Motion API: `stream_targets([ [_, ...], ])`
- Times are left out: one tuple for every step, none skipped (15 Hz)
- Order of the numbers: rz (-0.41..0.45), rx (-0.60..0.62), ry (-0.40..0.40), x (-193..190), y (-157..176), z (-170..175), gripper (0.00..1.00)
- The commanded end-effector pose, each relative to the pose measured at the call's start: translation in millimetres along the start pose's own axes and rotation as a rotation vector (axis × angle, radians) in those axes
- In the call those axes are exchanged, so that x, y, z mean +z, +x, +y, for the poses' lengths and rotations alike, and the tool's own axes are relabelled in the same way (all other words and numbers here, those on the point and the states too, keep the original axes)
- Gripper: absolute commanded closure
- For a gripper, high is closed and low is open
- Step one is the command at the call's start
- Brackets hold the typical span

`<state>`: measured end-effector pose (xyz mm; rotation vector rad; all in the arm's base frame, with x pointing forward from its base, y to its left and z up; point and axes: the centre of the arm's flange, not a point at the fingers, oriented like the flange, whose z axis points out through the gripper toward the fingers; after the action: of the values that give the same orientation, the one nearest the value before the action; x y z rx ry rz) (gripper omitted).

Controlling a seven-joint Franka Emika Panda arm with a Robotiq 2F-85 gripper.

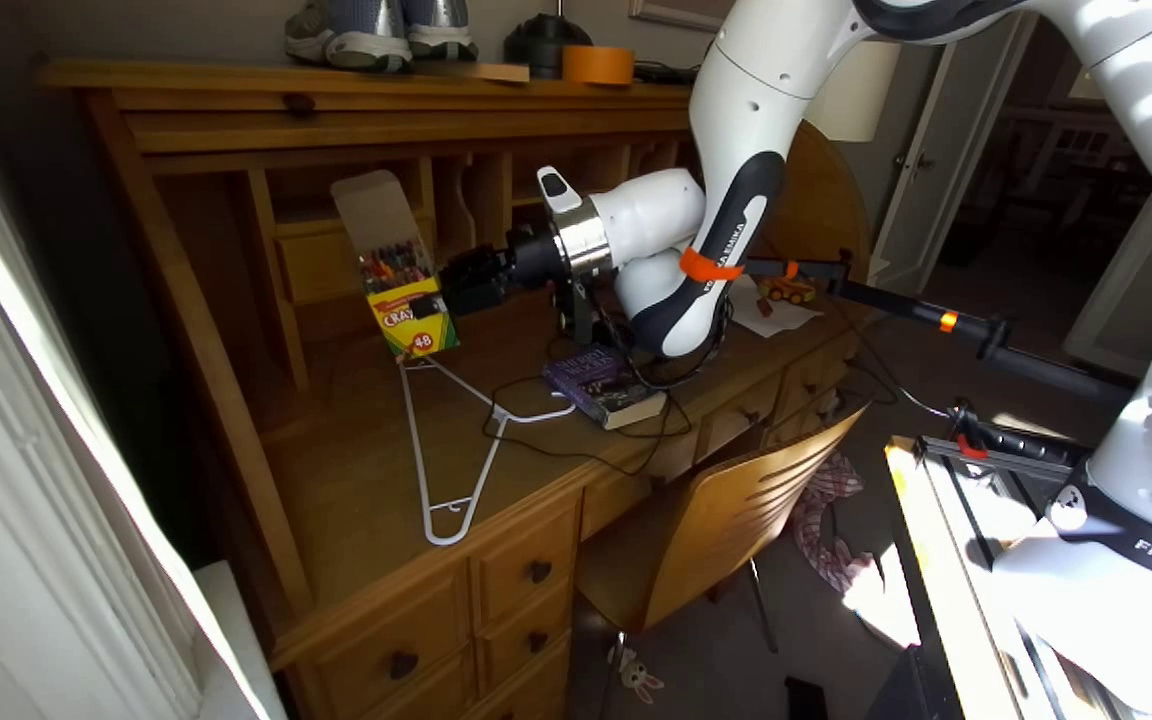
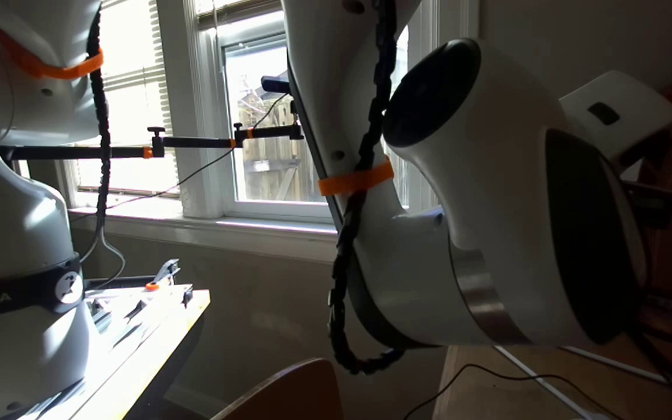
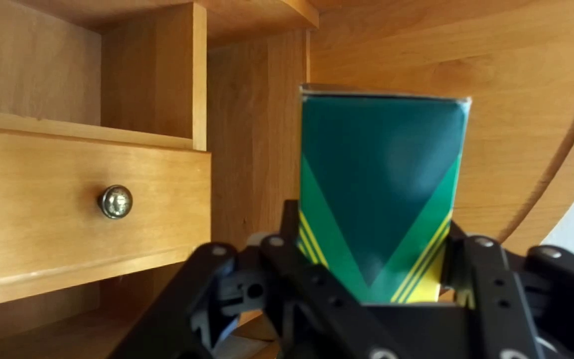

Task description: Move the crayon box to the bottom part of the desk

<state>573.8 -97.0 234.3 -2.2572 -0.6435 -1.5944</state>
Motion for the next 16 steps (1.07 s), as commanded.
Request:
stream_targets([
  [0.041, 0.008, 0.013, 26.4, -9.7, -0.4, 0.66],
  [0.040, 0.008, 0.039, 34.2, -12.7, -3.2, 0.66],
  [0.039, 0.005, 0.046, 42.3, -16.6, -4.9, 0.66],
  [0.038, -0.005, 0.049, 49.3, -20.7, -6.1, 0.66],
  [0.040, -0.020, 0.055, 55.5, -24.5, -6.8, 0.66],
  [0.033, -0.028, 0.067, 63.1, -28.9, -7.5, 0.66],
  [0.025, -0.036, 0.069, 69.6, -32.9, -7.8, 0.66],
  [0.020, -0.053, 0.065, 77.7, -37.3, -7.7, 0.66],
  [0.015, -0.063, 0.067, 83.6, -40.8, -7.6, 0.66],
  [0.002, -0.075, 0.061, 89.7, -44.0, -7.2, 0.66],
  [-0.009, -0.082, 0.064, 95.9, -46.3, -7.0, 0.66],
  [-0.021, -0.093, 0.067, 101.8, -47.2, -7.7, 0.66],
  [-0.036, -0.104, 0.067, 106.9, -48.0, -8.2, 0.66],
  [-0.043, -0.108, 0.070, 112.2, -48.1, -8.4, 0.66],
  [-0.058, -0.114, 0.071, 117.7, -49.2, -8.3, 0.66],
  [-0.072, -0.125, 0.073, 122.3, -50.1, -8.4, 0.66],
])
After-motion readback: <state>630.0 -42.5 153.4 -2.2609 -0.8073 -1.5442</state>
